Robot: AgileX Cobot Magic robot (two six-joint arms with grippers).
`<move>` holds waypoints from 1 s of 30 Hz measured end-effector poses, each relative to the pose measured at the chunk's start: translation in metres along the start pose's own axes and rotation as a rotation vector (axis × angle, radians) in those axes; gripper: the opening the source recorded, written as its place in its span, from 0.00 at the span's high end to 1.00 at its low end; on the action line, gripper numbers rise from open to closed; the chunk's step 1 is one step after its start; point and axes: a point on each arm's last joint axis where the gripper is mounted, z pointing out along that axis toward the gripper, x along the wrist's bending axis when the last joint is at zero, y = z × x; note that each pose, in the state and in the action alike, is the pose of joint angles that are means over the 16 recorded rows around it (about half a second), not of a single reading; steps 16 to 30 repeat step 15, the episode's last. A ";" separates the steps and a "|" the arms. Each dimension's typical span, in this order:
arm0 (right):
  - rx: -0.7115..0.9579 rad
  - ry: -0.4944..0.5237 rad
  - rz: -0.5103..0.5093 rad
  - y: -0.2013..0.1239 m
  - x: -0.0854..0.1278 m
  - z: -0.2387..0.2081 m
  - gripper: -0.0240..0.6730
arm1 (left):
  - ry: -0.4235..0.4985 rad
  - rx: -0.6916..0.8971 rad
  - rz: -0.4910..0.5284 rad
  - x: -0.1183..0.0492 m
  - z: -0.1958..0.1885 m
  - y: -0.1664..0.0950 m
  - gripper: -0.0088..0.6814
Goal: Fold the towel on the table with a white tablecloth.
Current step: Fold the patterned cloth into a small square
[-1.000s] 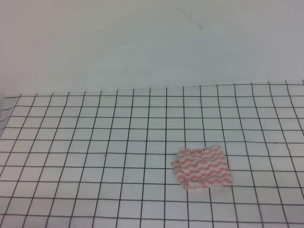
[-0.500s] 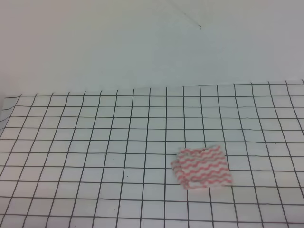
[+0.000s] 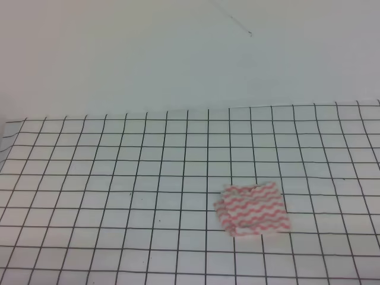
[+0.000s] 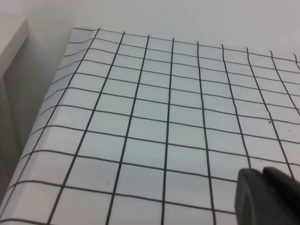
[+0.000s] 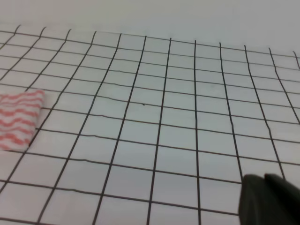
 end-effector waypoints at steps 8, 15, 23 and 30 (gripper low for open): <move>-0.001 0.000 0.000 0.000 0.000 0.000 0.97 | 0.001 0.003 0.000 0.000 0.000 -0.001 0.99; 0.000 0.000 0.000 0.000 0.000 0.000 0.97 | 0.001 0.003 0.000 0.000 0.000 -0.001 0.99; 0.000 0.000 0.000 0.000 0.000 0.000 0.97 | 0.001 0.003 0.000 0.000 0.000 -0.001 0.99; 0.000 0.000 0.000 0.000 0.000 0.000 0.97 | 0.001 0.003 0.000 0.000 0.000 -0.001 0.99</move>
